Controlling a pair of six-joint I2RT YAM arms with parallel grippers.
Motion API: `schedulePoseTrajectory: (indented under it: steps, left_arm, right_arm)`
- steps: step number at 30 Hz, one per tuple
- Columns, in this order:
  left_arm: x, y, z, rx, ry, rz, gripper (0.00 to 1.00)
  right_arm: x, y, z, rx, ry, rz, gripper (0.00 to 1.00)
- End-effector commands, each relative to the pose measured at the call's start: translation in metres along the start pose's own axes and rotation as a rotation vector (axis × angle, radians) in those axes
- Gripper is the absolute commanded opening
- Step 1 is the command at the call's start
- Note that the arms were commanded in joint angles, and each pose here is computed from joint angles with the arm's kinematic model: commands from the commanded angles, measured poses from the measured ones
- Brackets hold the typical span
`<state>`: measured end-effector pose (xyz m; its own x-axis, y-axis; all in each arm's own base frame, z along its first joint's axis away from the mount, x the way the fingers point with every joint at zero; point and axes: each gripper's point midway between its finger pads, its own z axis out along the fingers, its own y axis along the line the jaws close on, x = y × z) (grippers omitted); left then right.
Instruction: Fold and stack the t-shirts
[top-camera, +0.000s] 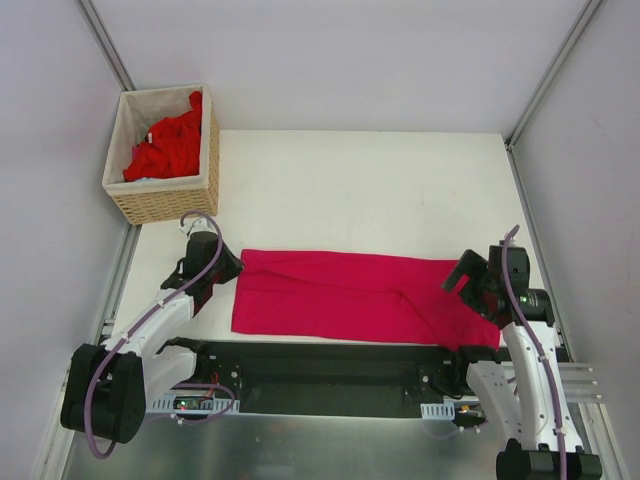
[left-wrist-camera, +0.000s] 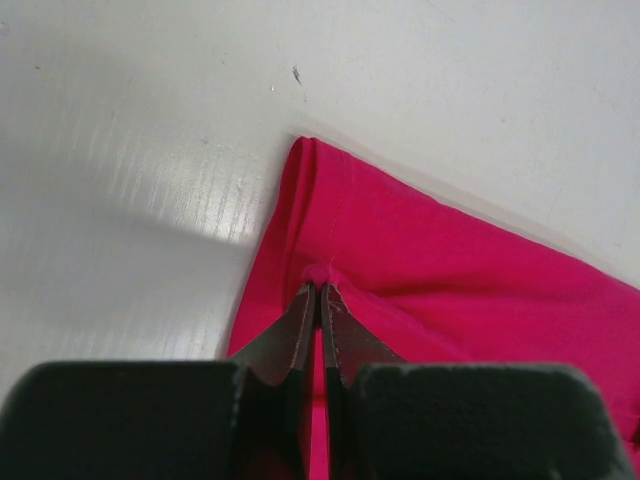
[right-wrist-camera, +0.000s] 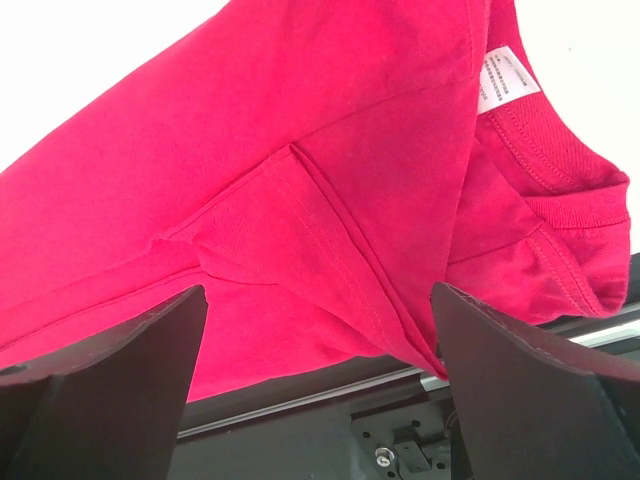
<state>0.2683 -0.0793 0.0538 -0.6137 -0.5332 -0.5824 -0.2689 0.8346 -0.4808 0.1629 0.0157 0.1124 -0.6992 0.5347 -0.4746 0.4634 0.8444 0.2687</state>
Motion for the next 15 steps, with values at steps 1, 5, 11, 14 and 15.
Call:
schedulePoseTrajectory:
  steps: [1, 5, 11, 14, 15]
  left_arm:
    - [0.005, 0.008, 0.001, -0.037, 0.002, 0.002, 0.00]
    - [0.004, 0.010, 0.003, -0.052, -0.001, -0.005, 0.00]
    - [0.002, 0.003, 0.000, -0.024, 0.004, -0.005, 0.99]
    - [-0.001, -0.005, -0.007, 0.015, -0.009, -0.004, 0.99]
    - [-0.001, -0.007, -0.009, 0.024, -0.010, -0.003, 0.99]
  right_arm:
    - [-0.013, 0.004, -0.007, -0.003, -0.045, -0.007, 0.99]
    - [-0.017, 0.011, 0.009, -0.019, -0.032, -0.008, 0.98]
    - [-0.011, 0.018, 0.031, -0.023, 0.021, -0.007, 0.98]
    - [-0.012, 0.020, 0.032, -0.028, 0.020, -0.021, 0.98]
    - [-0.011, 0.021, 0.032, -0.028, 0.024, -0.023, 0.98]
